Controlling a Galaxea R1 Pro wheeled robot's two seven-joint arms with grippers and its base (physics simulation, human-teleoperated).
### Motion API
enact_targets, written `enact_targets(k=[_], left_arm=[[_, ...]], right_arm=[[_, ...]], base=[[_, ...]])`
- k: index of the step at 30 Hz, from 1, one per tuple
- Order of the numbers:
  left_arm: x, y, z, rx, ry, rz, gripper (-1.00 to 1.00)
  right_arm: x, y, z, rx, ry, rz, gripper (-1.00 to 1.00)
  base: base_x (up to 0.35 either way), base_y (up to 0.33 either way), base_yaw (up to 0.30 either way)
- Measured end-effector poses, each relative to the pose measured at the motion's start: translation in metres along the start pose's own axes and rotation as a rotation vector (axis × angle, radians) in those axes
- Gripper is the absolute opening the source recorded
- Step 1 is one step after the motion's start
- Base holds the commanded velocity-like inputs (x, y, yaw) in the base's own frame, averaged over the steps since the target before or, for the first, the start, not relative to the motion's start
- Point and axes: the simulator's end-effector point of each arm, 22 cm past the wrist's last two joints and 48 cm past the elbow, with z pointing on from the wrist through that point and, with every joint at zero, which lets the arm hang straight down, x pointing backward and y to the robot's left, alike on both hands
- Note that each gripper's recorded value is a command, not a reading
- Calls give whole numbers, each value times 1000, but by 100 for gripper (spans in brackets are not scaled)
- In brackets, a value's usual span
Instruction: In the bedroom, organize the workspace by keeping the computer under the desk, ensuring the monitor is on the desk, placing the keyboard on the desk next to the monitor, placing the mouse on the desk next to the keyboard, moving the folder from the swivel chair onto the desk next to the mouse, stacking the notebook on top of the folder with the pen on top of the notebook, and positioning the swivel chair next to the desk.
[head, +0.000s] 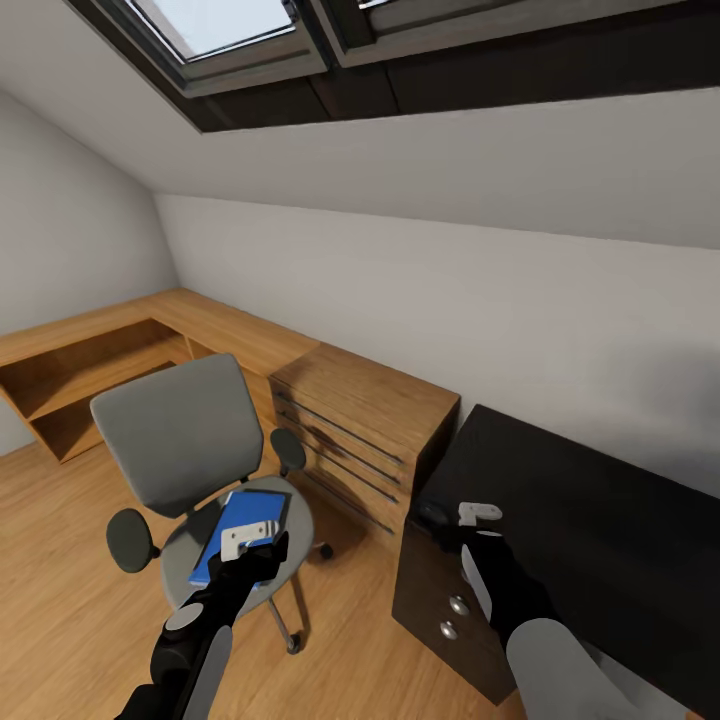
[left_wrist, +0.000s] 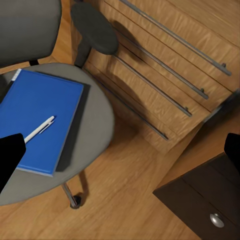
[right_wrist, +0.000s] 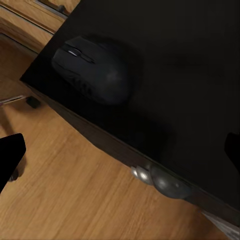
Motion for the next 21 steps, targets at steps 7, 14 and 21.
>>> enact_targets(k=[7, 14, 21], left_arm=[[1, 0, 0, 0, 2, 0, 100], [2, 0, 1, 0, 3, 0, 100], [2, 0, 1, 0, 4, 0, 100]], right_arm=[[0, 0, 0, 1, -1, 1, 100], [0, 0, 0, 2, -1, 1, 100], [0, -1, 0, 2, -1, 1, 100]], base=[[-1, 0, 0], [-33, 46, -80], [-205, 192, -235]])
